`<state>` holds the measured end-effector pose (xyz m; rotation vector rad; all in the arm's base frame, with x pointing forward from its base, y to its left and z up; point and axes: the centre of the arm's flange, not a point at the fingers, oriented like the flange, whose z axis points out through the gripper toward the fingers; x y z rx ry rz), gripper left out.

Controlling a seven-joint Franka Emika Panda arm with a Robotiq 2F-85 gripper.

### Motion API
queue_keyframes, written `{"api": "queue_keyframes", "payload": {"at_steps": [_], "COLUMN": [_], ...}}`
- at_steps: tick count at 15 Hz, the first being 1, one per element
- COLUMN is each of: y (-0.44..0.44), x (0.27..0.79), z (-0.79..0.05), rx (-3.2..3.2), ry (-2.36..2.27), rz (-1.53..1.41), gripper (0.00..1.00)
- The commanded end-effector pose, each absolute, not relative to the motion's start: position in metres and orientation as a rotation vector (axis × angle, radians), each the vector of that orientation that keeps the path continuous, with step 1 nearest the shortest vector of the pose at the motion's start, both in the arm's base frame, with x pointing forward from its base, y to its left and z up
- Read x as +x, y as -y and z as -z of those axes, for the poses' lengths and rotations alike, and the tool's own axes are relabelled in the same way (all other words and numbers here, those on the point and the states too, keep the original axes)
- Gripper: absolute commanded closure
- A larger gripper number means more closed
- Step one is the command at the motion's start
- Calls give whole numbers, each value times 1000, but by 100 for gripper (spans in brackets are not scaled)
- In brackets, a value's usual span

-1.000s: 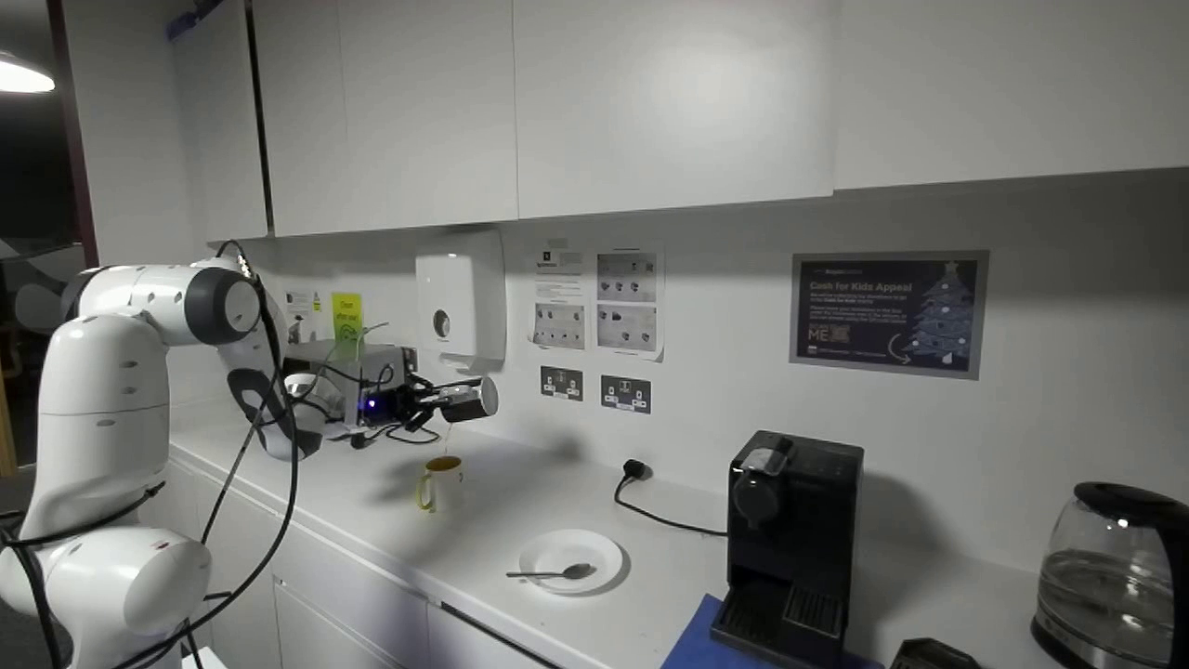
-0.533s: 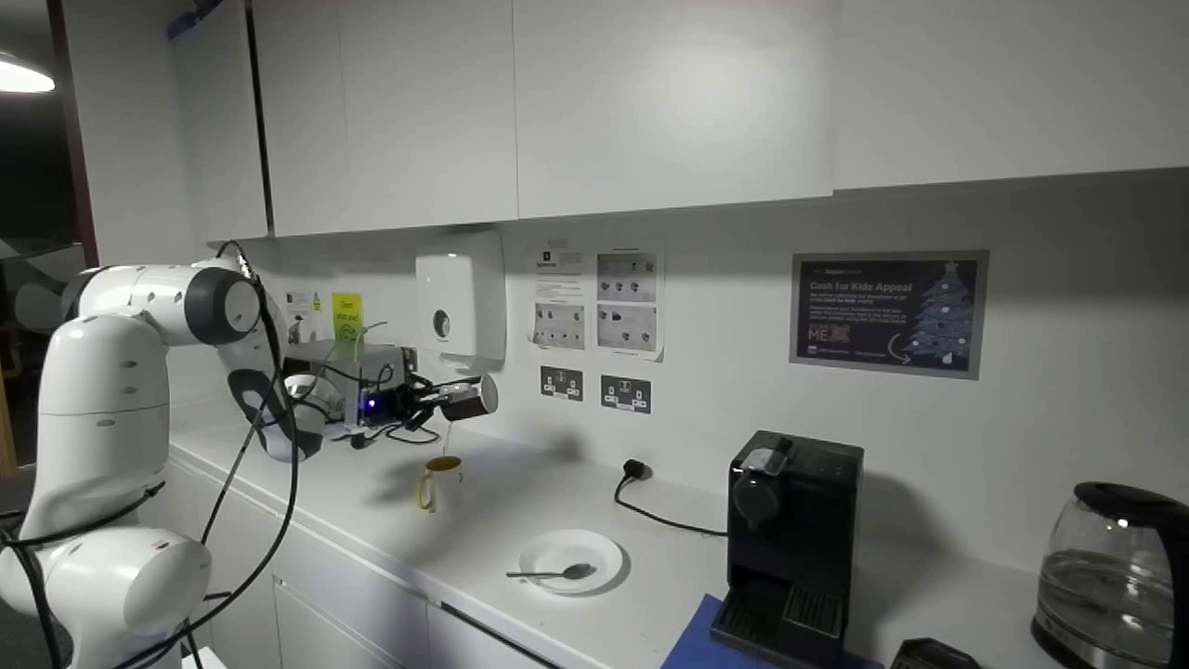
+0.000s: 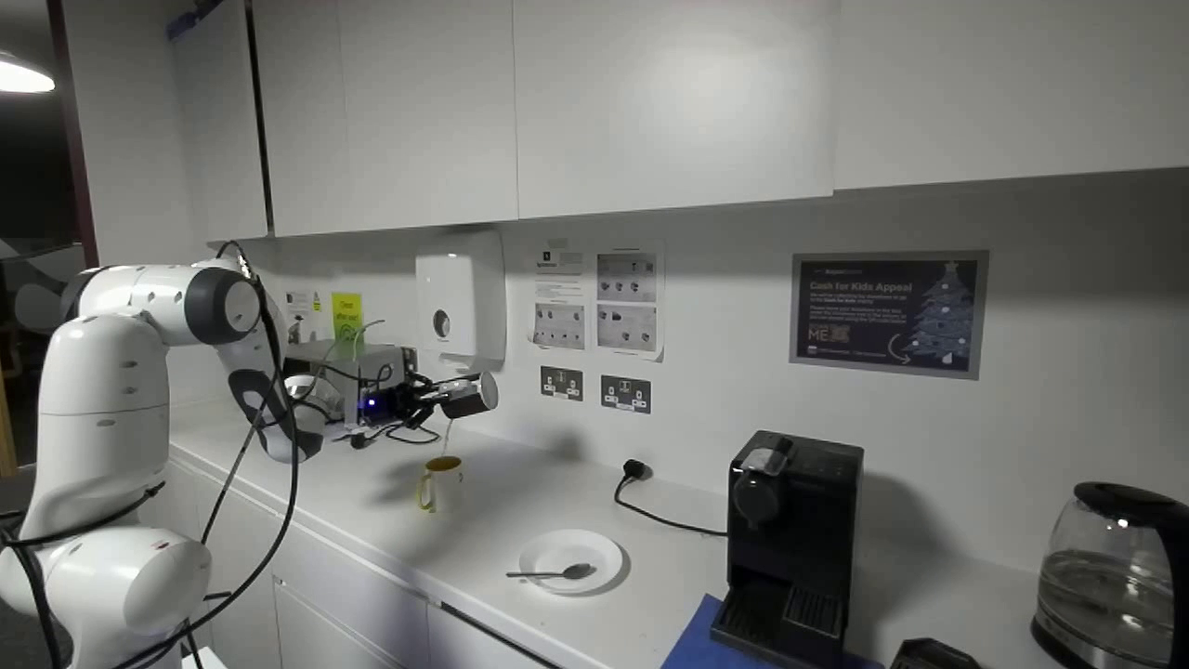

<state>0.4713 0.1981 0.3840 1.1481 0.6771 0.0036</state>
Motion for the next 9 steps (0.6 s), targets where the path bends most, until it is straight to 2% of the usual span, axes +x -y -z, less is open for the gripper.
{"api": "queue_keyframes", "payload": {"at_steps": [1, 9], "y": [-198, -200], "x": [468, 468], "z": [-392, -393], "rx": [1095, 1086], "ry": [-604, -601], "rz": [-31, -39], "gripper": [95, 95]}}
